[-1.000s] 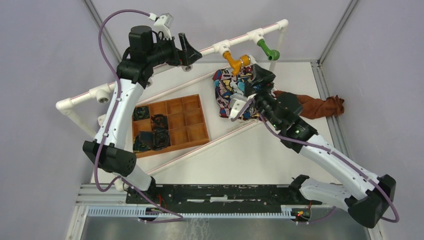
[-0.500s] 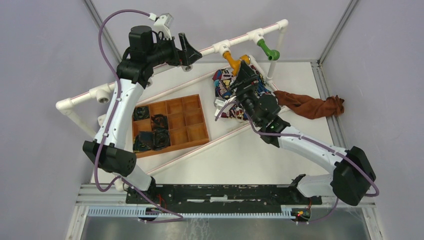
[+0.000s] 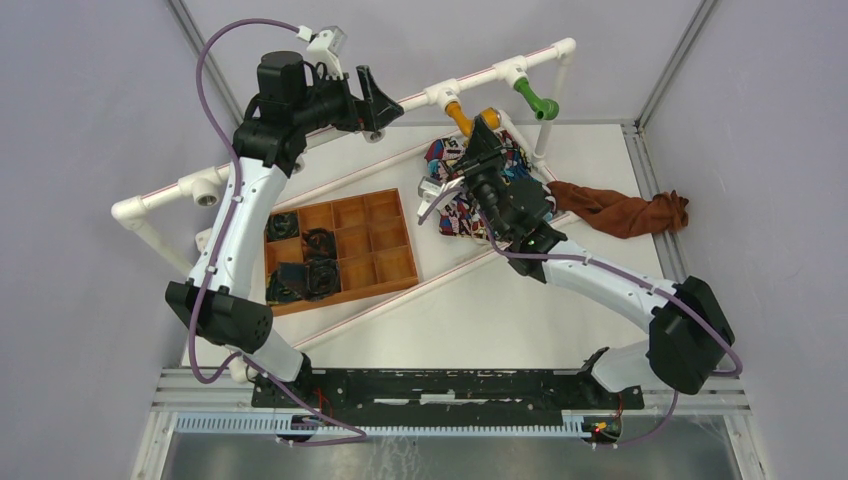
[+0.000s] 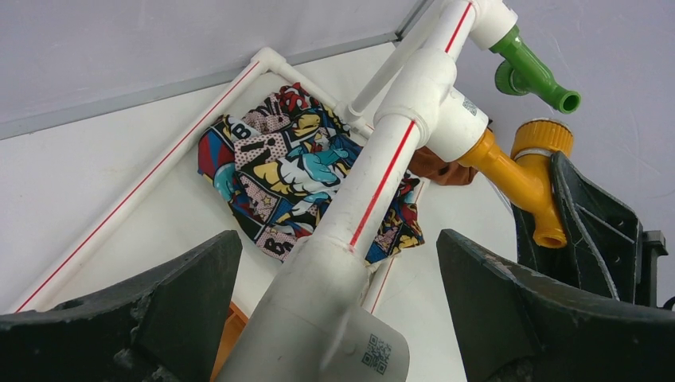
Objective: Install the water faucets
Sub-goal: Screw the water faucet onto the adaptor.
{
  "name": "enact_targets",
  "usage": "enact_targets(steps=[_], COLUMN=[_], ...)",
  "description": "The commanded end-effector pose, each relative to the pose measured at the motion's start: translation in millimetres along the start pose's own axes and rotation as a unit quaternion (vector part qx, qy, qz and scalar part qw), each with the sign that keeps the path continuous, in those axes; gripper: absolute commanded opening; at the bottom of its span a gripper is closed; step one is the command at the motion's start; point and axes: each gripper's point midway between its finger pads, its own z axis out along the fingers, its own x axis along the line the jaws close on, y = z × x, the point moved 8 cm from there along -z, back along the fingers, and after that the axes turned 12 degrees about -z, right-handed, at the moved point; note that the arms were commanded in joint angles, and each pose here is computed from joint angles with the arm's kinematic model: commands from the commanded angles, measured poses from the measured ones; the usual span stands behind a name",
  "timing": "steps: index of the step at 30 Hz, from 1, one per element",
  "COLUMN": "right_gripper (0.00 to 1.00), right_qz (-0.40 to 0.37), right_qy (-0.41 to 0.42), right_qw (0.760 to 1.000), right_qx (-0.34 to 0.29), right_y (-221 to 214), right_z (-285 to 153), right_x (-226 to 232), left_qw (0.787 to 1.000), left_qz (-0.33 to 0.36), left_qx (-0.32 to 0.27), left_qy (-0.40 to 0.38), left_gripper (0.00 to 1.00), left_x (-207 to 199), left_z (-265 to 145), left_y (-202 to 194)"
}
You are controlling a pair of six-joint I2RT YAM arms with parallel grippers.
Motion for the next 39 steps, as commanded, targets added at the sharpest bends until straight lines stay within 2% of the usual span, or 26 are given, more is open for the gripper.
enact_targets(steps=[1,5,7,9,12,14,16,19,21,23,24,25,29,30,31,32,33,35,39], right_gripper=[0.17,0.14,0.14,0.13,0.15,0.17,0.19,0.17,0.16,0.14,0.14,0.14,0.15,0.18,0.25,0.35,0.47,0.62,0.82], right_qz=[0.111,0.233,0.305,0.386,0.523,0.611,0.694,0.804,0.856,0.900,0.912,0.928,0.947,0.944,0.942,0.940,0.940,0.951,0.969], right_qy=[-0.029,-0.003,0.003,0.004,0.009,0.012,0.021,0.018,0.012,0.002,-0.005,-0.002,0.008,0.012,0.019,0.027,0.035,0.052,0.060], right_qw=[0.993,0.972,0.952,0.922,0.849,0.786,0.713,0.581,0.486,0.384,0.343,0.289,0.100,0.057,0.033,0.018,0.016,0.037,0.152], right_qx=[0.008,-0.014,-0.024,-0.039,-0.069,-0.090,-0.102,-0.124,-0.178,-0.205,-0.225,-0.235,-0.306,-0.323,-0.332,-0.340,-0.338,-0.303,-0.186], right_y=[-9.6,-4.6,-1.8,2.5,13.0,20.1,29.5,38.4,40.1,35.1,32.2,31.2,25.8,24.3,25.5,26.1,27.4,31.8,26.8], right_z=[0.6,0.4,-0.2,-0.9,-2.5,-3.2,-3.6,-6.5,-10.4,-13.2,-14.2,-15.6,-21.1,-23.2,-22.8,-22.9,-22.2,-21.1,-26.0], right_x=[-28.3,-29.8,-33.2,-39.0,-49.0,-55.2,-57.0,-55.0,-57.4,-58.8,-61.0,-58.7,-63.3,-65.7,-64.2,-64.6,-62.6,-52.2,-18.5], left_qw=[1.000,1.000,1.000,1.000,1.000,1.000,1.000,1.000,1.000,1.000,1.000,1.000,1.000,1.000,1.000,1.000,1.000,1.000,1.000], left_qz=[0.004,0.003,0.003,0.002,0.002,0.003,0.001,-0.001,0.000,-0.001,0.000,0.000,0.003,0.003,0.003,0.003,0.003,0.001,0.000], left_qx=[-0.001,0.002,0.004,0.004,0.004,0.005,0.007,0.008,0.009,0.011,0.011,0.012,0.013,0.013,0.014,0.014,0.013,0.015,0.013], left_qy=[-0.002,-0.004,-0.005,-0.006,-0.005,-0.005,-0.006,-0.006,-0.006,-0.004,-0.004,-0.004,-0.001,-0.001,-0.001,-0.002,-0.002,-0.001,-0.003], left_gripper=[1.00,1.00,1.00,1.00,1.00,1.00,1.00,1.00,1.00,1.00,1.00,1.00,1.00,1.00,1.00,1.00,1.00,1.00,1.00], left_x=[-9.3,-8.4,-8.3,-8.1,-7.5,-7.0,-6.1,-4.7,-4.6,-3.4,-3.6,-3.6,-2.2,-2.2,-2.2,-2.5,-2.2,-1.6,-2.8], left_z=[-11.3,-9.1,-8.6,-8.4,-8.2,-7.9,-7.1,-5.9,-6.8,-6.8,-7.5,-7.8,-8.5,-8.4,-8.4,-8.2,-8.3,-7.4,-7.6], left_y=[1.4,0.8,0.0,0.1,-0.7,-1.4,-2.7,-4.4,-5.3,-7.1,-7.5,-8.1,-9.2,-9.5,-9.6,-9.9,-9.9,-10.7,-9.8])
